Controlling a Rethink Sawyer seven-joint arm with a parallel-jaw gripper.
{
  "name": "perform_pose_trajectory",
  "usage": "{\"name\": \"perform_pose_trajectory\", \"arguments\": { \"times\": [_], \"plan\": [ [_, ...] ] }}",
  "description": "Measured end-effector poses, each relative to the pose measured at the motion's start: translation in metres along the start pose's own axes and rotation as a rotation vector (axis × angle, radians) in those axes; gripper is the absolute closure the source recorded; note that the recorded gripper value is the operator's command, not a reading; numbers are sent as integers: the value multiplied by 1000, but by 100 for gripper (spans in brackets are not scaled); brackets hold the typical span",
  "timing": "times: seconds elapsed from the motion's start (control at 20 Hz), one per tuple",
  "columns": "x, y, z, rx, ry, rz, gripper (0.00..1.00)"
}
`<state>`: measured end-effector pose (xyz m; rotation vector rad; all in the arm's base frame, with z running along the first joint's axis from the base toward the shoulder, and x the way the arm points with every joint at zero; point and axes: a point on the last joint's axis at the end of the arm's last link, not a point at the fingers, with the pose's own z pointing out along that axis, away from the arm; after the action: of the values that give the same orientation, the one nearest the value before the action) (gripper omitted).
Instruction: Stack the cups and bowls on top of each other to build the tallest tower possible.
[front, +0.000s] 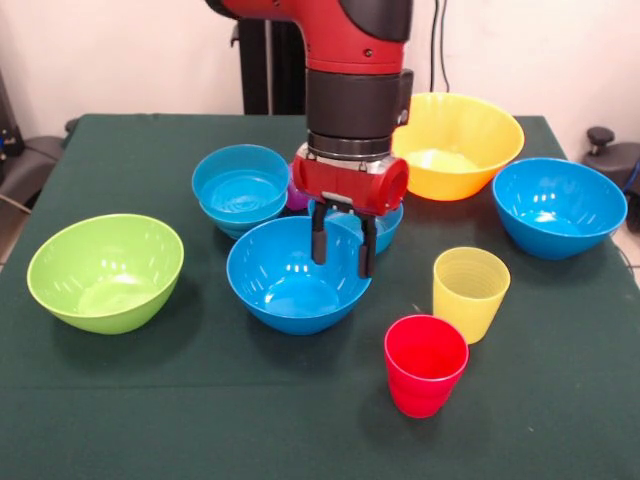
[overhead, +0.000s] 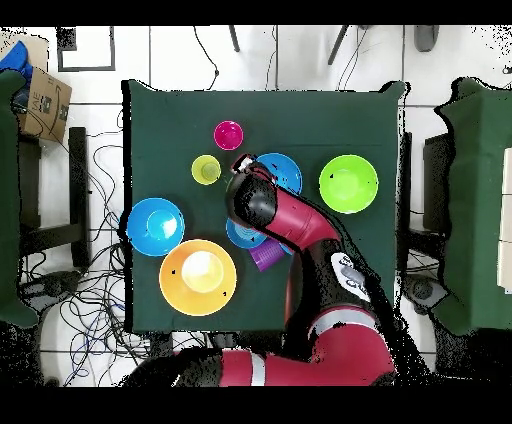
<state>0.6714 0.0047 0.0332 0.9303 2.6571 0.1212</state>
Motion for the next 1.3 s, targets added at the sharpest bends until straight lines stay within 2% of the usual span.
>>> {"name": "perform_pose_trajectory", "arguments": {
  "times": [0.35, 0.8, 1.3],
  "plan": [
    [10, -6, 16, 16, 20, -3, 0],
    [22, -23, 35, 72, 28, -24, 0],
    [36, -37, 58, 95, 52, -20, 0]
  ]
}}
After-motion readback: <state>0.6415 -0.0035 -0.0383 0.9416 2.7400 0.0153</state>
